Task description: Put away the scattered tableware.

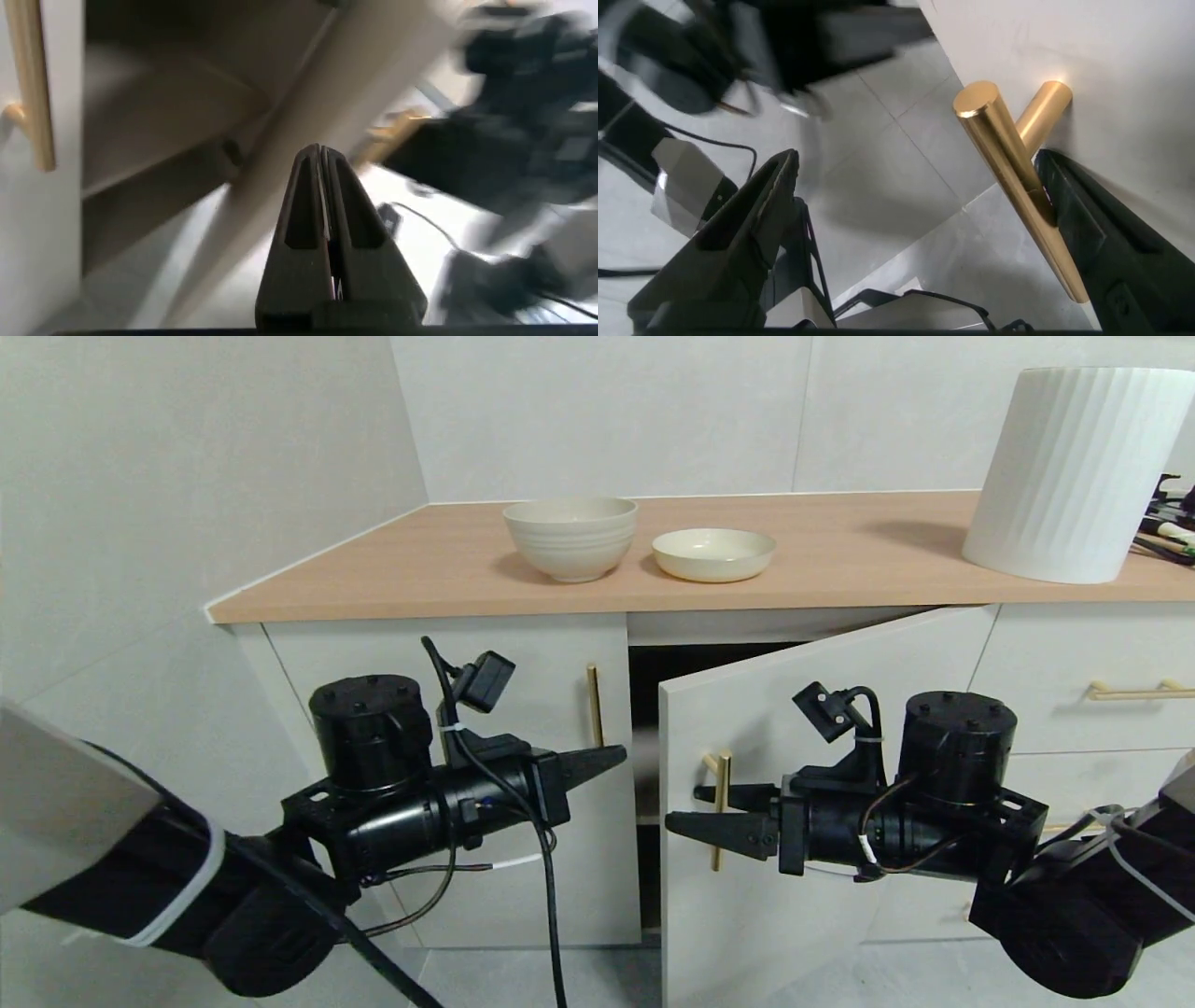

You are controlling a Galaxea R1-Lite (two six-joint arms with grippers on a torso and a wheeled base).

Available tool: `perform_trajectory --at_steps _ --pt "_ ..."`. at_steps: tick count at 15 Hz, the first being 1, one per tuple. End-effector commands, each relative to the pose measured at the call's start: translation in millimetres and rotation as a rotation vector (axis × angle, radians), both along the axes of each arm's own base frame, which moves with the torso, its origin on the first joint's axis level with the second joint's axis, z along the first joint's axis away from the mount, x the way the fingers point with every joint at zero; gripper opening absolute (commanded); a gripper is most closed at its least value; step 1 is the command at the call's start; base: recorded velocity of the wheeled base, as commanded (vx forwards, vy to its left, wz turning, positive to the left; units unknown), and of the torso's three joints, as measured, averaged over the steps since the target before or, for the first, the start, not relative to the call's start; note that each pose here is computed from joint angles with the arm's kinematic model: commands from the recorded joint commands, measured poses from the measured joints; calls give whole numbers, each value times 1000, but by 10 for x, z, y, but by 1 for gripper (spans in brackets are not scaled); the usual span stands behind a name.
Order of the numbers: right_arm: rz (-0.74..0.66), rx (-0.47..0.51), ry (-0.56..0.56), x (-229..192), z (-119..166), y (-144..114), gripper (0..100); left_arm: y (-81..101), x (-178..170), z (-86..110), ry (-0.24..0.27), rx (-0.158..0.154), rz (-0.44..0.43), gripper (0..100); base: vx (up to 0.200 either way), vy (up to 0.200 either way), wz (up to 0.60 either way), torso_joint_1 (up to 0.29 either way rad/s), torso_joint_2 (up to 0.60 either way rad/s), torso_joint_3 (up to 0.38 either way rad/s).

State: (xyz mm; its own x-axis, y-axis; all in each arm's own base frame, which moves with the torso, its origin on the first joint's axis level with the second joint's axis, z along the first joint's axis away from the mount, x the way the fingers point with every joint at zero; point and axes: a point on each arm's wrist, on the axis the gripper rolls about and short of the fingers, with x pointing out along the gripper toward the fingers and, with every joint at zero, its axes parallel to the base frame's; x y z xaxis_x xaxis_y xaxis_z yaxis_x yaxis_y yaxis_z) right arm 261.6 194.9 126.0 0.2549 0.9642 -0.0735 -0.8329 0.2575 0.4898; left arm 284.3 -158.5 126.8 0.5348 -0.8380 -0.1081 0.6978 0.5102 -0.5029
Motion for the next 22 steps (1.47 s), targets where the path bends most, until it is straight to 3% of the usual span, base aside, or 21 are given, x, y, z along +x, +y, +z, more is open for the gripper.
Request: perform_trajectory --at_steps 1,3,6,9,22 --pt "-3 3 -5 -1 10 0 100 -105 146 -433 -5 60 37 0 0 0 0 0 0 0" --pt "-3 -1 -1 4 -7 3 100 -200 133 -494 -112 81 30 0 0 0 0 0 0 0" --pt "-4 0 -2 3 -2 2 100 -280 149 -551 -200 102 45 0 0 0 0 0 0 0" --pt "-15 -29 -48 -4 -49 -6 100 -449 132 -680 -271 61 12 0 0 0 0 0 0 0" --pt "-42 -59 -96 -41 -71 -60 100 -569 318 -633 -311 38 44 0 0 0 0 0 0 0"
